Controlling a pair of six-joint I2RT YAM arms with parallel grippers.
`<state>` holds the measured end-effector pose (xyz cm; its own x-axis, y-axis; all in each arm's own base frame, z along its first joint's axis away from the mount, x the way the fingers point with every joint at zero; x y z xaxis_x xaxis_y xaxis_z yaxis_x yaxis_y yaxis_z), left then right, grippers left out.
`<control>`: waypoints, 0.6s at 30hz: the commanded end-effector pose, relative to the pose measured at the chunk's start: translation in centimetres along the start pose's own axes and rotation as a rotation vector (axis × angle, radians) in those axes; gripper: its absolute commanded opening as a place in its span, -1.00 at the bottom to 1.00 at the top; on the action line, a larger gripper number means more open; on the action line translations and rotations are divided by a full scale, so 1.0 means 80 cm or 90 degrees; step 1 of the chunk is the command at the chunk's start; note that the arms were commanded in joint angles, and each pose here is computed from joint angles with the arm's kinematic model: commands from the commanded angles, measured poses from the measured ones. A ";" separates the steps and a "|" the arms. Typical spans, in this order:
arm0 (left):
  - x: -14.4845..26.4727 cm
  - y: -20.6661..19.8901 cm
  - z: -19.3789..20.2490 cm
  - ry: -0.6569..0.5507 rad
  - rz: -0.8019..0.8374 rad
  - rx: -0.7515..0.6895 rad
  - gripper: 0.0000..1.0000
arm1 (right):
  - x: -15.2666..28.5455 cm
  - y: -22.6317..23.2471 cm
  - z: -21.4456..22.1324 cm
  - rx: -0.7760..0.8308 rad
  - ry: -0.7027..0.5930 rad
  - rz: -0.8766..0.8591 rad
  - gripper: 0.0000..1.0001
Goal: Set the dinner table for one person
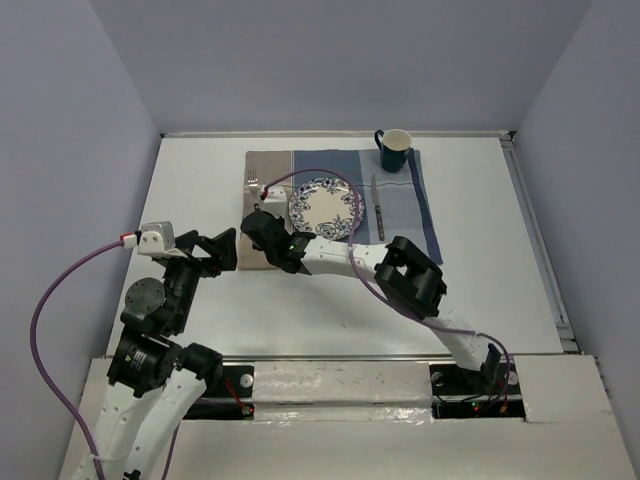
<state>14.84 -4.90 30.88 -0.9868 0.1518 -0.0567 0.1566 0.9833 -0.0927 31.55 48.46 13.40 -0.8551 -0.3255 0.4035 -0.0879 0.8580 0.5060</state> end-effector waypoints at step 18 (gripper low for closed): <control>-0.001 -0.008 -0.014 -0.037 0.034 0.011 0.98 | -0.056 -0.031 -0.004 -0.039 -0.016 0.073 -1.00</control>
<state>14.76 -5.23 31.04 -0.9811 0.1821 -0.0653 0.1878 0.9776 -0.0950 35.31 46.59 8.91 -0.8496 -0.2064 0.4854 0.0394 0.8928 0.4487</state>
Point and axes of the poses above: each gripper's point midway between its finger pads, its own x axis back along the fingers, its own y axis along the line the jaws close on, z = x × y, the point moved 7 cm from there along x, back along the fingers, and after that the axes turned 15 degrees about -x, right-handed, at the moved point
